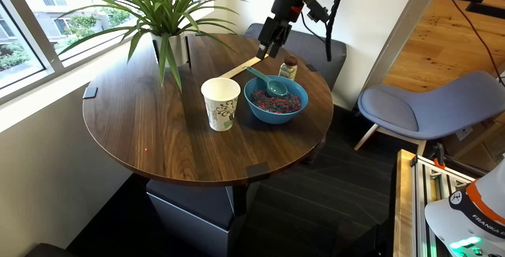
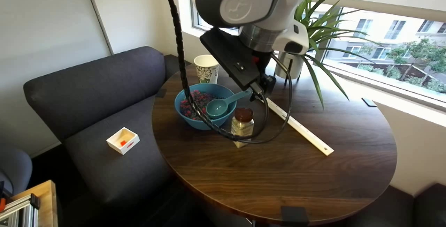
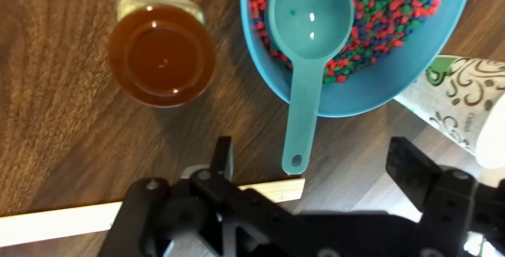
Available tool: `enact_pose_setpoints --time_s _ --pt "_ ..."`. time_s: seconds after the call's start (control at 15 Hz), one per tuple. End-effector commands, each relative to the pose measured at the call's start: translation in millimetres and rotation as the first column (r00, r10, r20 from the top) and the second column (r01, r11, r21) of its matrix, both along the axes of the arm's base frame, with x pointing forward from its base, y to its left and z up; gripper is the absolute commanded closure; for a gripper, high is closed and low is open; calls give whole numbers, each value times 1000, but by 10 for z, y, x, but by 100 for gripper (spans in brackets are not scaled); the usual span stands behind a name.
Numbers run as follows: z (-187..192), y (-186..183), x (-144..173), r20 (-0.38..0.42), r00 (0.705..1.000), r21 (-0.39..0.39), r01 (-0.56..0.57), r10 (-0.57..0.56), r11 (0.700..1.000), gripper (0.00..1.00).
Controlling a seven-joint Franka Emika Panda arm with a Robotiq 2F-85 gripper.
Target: Use the blue spoon to place some cereal from the bowl into the coffee cup.
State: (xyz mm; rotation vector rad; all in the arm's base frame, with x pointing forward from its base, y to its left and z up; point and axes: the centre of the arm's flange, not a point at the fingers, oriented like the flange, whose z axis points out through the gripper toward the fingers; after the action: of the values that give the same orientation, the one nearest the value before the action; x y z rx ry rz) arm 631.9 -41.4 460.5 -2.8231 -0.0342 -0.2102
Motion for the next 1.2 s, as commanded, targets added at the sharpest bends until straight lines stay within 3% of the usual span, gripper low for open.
enact_pose_setpoints --time_s 0.0,0.4,0.73,1.13 --pt "-300 72 343 11 1000 39 1 -1 999 0" --pt "-473 199 565 -7 1000 35 2 -2 999 0" --pt "-491 -11 581 -56 998 55 40 -37 998 0" --pt "-471 -185 455 -164 986 218 28 8 976 6"
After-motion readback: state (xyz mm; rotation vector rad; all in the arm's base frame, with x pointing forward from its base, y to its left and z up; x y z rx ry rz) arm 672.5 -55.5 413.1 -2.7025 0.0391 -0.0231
